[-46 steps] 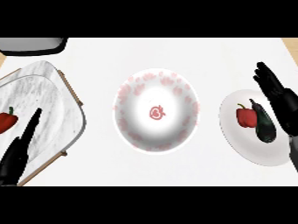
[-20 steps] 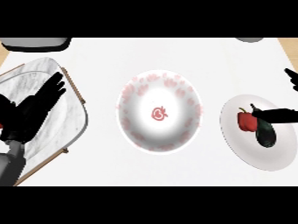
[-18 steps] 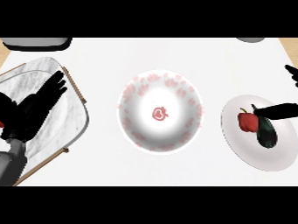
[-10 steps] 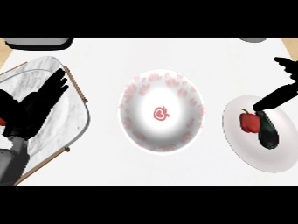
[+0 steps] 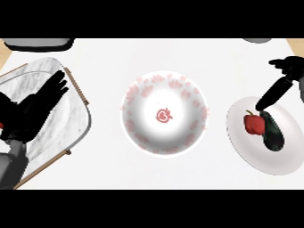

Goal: Pick the eggplant from the plate and place it in the bowl

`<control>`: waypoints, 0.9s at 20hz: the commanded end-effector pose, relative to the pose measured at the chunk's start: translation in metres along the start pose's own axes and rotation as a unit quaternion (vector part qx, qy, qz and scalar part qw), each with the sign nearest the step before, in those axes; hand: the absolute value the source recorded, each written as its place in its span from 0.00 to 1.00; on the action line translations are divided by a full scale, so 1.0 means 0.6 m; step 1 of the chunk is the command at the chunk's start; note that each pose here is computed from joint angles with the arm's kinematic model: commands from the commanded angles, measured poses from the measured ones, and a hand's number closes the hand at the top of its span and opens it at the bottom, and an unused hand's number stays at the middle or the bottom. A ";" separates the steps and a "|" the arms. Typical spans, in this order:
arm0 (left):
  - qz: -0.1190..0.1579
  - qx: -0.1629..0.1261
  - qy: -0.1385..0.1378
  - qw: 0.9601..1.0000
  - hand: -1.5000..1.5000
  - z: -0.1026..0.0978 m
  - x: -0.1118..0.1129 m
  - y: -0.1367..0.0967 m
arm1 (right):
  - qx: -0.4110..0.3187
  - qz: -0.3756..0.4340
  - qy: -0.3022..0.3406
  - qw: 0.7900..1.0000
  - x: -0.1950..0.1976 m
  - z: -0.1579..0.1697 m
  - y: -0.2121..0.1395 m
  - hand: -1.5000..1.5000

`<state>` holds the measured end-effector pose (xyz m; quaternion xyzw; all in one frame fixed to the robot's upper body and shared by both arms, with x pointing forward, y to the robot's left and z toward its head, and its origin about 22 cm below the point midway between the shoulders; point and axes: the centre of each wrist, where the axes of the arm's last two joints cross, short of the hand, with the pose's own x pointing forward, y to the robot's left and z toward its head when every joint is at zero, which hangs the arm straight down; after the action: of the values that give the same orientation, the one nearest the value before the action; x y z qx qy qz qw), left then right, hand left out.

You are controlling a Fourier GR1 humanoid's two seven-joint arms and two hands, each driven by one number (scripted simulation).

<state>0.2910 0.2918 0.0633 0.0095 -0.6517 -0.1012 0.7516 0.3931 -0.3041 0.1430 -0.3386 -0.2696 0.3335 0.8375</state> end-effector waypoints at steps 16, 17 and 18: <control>-0.001 -0.003 0.014 1.000 0.50 0.011 -0.015 0.000 | 0.051 0.058 0.088 0.993 -0.005 -0.052 0.025 0.00; -0.009 0.009 0.000 1.000 0.50 0.005 0.007 0.026 | 0.053 0.056 0.076 0.994 -0.019 -0.058 0.050 0.00; 0.004 -0.001 0.009 1.000 0.50 -0.008 -0.011 0.013 | 0.045 0.057 0.077 0.994 -0.001 -0.046 0.034 0.00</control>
<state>0.2932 0.2971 0.0603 0.0124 -0.6482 -0.0993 0.7549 0.4009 -0.3086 0.1104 -0.3340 -0.1941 0.3632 0.8478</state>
